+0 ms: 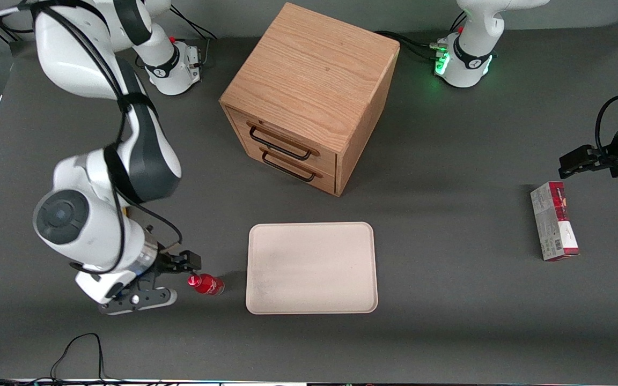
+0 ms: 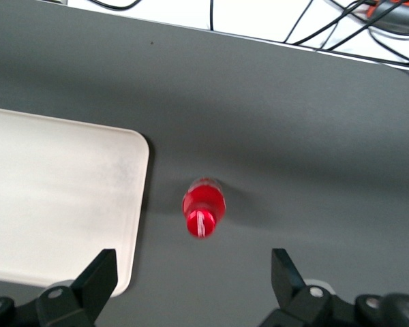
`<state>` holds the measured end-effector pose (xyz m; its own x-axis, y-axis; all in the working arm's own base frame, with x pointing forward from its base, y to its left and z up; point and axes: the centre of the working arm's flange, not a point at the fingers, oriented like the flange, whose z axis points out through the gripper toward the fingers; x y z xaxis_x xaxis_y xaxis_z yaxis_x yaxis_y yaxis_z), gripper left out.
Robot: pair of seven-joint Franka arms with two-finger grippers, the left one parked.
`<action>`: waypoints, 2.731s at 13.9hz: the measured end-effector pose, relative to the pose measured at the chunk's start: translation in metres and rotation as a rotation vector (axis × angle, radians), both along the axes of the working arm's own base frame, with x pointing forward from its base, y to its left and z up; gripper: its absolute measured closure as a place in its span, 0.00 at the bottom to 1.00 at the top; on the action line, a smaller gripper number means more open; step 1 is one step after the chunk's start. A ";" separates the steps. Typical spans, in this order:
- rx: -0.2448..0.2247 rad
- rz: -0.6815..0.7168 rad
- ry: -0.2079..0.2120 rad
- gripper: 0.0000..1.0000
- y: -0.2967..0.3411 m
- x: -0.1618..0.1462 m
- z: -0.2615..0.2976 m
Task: Place coke bottle on tray
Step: 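Move the open right gripper over the red Coca-Cola bottle, then lower the right gripper and close it around the bottle, then lift the bottle and carry it toward the cream tray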
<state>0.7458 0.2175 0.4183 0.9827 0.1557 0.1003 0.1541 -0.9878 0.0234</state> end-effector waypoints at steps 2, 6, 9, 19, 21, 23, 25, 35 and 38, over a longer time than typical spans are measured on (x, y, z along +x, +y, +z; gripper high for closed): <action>0.001 0.004 0.000 0.00 0.004 0.007 -0.030; -0.002 0.004 0.030 0.00 0.006 0.010 -0.069; -0.005 0.003 0.050 0.00 0.006 0.009 -0.080; -0.019 -0.003 0.101 0.17 0.001 0.003 -0.105; -0.018 -0.004 0.098 0.51 0.000 0.004 -0.103; -0.018 -0.006 0.095 0.68 -0.001 0.004 -0.101; -0.018 -0.006 0.095 0.68 -0.002 0.004 -0.101; -0.002 -0.012 0.058 0.68 -0.011 -0.014 0.038; 0.005 0.007 0.050 0.68 -0.020 -0.044 0.121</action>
<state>0.7013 0.1978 0.5393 0.9854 0.1620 0.0515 0.1616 -0.9868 0.0109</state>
